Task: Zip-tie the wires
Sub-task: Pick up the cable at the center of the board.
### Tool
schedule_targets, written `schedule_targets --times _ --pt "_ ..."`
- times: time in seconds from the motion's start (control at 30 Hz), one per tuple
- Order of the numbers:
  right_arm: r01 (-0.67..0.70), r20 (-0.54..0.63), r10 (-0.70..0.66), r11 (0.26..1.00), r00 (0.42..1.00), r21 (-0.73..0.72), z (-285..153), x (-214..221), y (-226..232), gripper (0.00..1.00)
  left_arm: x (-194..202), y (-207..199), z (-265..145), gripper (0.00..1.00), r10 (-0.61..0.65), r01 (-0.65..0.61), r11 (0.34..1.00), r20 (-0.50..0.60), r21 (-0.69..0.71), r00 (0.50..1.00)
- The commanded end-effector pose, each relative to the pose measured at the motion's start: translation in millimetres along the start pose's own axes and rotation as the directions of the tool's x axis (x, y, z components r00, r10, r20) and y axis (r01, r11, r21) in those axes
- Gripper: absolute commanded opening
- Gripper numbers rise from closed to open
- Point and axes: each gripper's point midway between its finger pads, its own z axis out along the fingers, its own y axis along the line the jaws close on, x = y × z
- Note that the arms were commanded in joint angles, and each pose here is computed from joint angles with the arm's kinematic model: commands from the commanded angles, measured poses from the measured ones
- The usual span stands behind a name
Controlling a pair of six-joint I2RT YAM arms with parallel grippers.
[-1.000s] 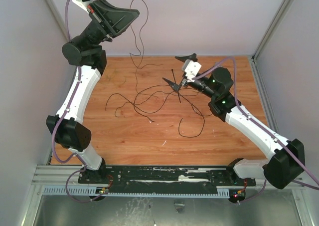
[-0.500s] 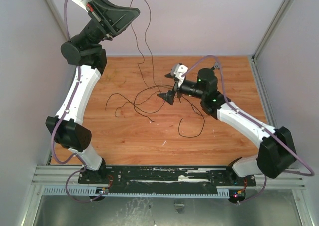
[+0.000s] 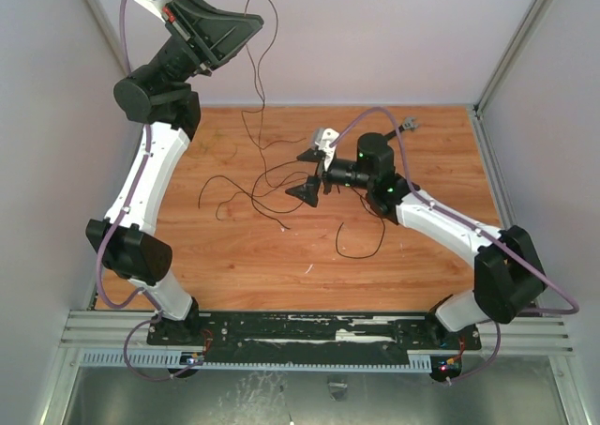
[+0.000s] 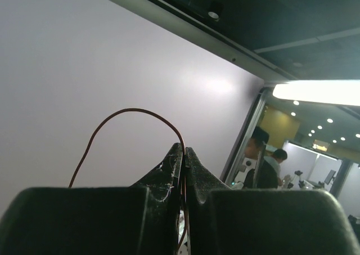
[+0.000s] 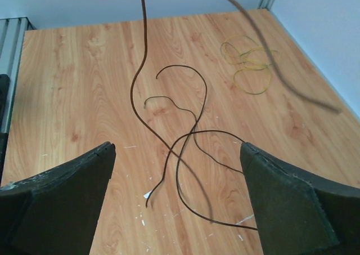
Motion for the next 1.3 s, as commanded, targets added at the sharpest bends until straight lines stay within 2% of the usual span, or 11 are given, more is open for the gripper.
schedule_targets --times 0.0,0.23,0.37,0.43,0.6,0.67,0.77,0.83,1.0,1.13,1.27 --pt "-0.039 0.022 0.040 0.998 0.999 -0.042 11 -2 5 0.94 0 -17 5 0.08 0.040 -0.040 0.999 -0.013 0.037 0.999" --pt "-0.055 0.042 0.060 0.993 0.997 -0.108 27 -7 20 0.93 1 -14 4 0.09 0.039 -0.038 0.999 -0.013 0.031 0.999" --pt "-0.074 0.025 0.078 0.989 0.997 -0.127 34 -1 25 0.86 3 -11 3 0.09 0.039 -0.038 0.999 -0.017 0.026 0.999" --pt "-0.074 0.018 0.077 0.990 0.997 -0.120 34 1 24 0.70 3 -10 3 0.09 0.041 -0.040 0.999 -0.021 0.023 0.999" --pt "-0.064 -0.013 0.064 0.997 0.998 -0.047 22 -3 12 0.11 0 1 -2 0.09 0.078 -0.079 0.997 -0.044 -0.024 0.996" --pt "-0.067 -0.018 0.067 0.998 0.998 0.016 10 -4 2 0.00 -6 10 -9 0.08 0.118 -0.121 0.990 -0.054 -0.076 0.992" --pt "-0.086 -0.046 0.094 0.986 0.994 0.145 -13 2 -20 0.00 -16 25 -28 0.08 0.180 -0.191 0.963 -0.069 -0.190 0.981" --pt "-0.092 -0.068 0.110 0.969 0.992 0.229 -28 5 -35 0.00 -21 39 -45 0.08 0.241 -0.257 0.921 -0.092 -0.291 0.966" --pt "-0.057 -0.151 0.120 0.928 0.981 0.367 -50 -1 -64 0.00 -15 87 -98 0.09 0.297 -0.378 0.726 -0.234 -0.574 0.926" --pt "-0.050 -0.212 0.143 0.919 0.967 0.392 -48 -8 -74 0.00 5 107 -141 0.11 0.264 -0.425 0.598 -0.333 -0.680 0.905" --pt "-0.047 -0.212 0.142 0.916 0.967 0.398 -42 -18 -74 0.00 27 117 -184 0.15 0.194 -0.433 0.476 -0.388 -0.766 0.901"
